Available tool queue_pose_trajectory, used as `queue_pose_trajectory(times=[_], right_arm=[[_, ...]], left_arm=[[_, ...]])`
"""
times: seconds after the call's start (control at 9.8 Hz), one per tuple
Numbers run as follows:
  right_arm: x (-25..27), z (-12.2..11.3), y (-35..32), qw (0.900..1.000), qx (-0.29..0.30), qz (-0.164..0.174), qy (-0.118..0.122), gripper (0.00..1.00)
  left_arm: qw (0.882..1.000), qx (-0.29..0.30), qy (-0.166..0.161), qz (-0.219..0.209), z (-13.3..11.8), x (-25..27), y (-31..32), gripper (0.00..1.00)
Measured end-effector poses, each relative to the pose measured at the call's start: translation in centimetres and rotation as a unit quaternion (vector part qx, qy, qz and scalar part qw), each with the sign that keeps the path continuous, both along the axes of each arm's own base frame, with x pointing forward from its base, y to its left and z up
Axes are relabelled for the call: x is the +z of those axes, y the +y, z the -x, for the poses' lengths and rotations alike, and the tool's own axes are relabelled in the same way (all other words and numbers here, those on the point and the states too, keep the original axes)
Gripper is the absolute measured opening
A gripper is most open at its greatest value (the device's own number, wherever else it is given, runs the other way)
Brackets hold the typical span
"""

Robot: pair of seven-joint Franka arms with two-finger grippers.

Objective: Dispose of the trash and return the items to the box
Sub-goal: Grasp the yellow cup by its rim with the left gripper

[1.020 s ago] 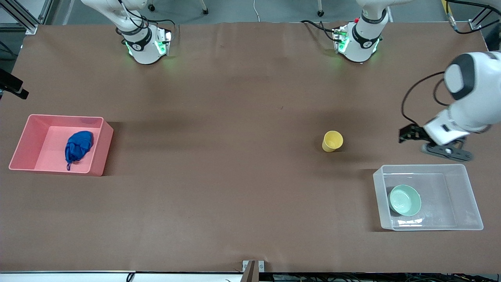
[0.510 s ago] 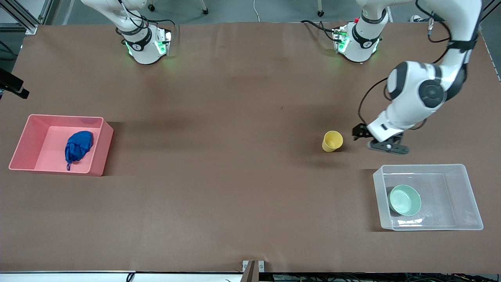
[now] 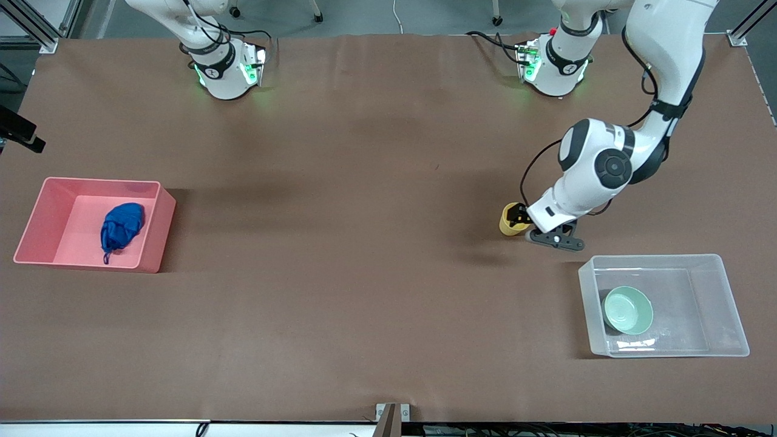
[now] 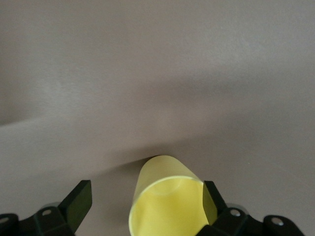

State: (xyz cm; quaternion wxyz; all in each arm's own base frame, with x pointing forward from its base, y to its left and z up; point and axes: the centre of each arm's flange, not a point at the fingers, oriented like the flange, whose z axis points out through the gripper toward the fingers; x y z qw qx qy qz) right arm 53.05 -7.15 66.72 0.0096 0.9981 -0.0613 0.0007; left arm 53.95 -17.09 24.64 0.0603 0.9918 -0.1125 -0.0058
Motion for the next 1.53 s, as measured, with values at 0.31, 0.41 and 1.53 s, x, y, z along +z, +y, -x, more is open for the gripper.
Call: queue_pose_trajectory(times=[0.31,0.41,1.53], right_arm=[[0.0,0.0,0.0,1.000,0.000,0.000,0.000,1.00],[0.0,0.0,0.0,1.000,0.000,0.000,0.000,1.00],[0.0,0.0,-0.1,1.000,-0.001,0.000,0.001,1.00]], left_arm=[[1.000,-0.005,0.003,-0.006,0.2,-0.3,0.2,0.99],[1.000,-0.005,0.006,-0.009,0.2,0.0,0.4,0.99],[0.999,-0.003,0.030,-0.012,1.1,-2.7,1.1,0.23]])
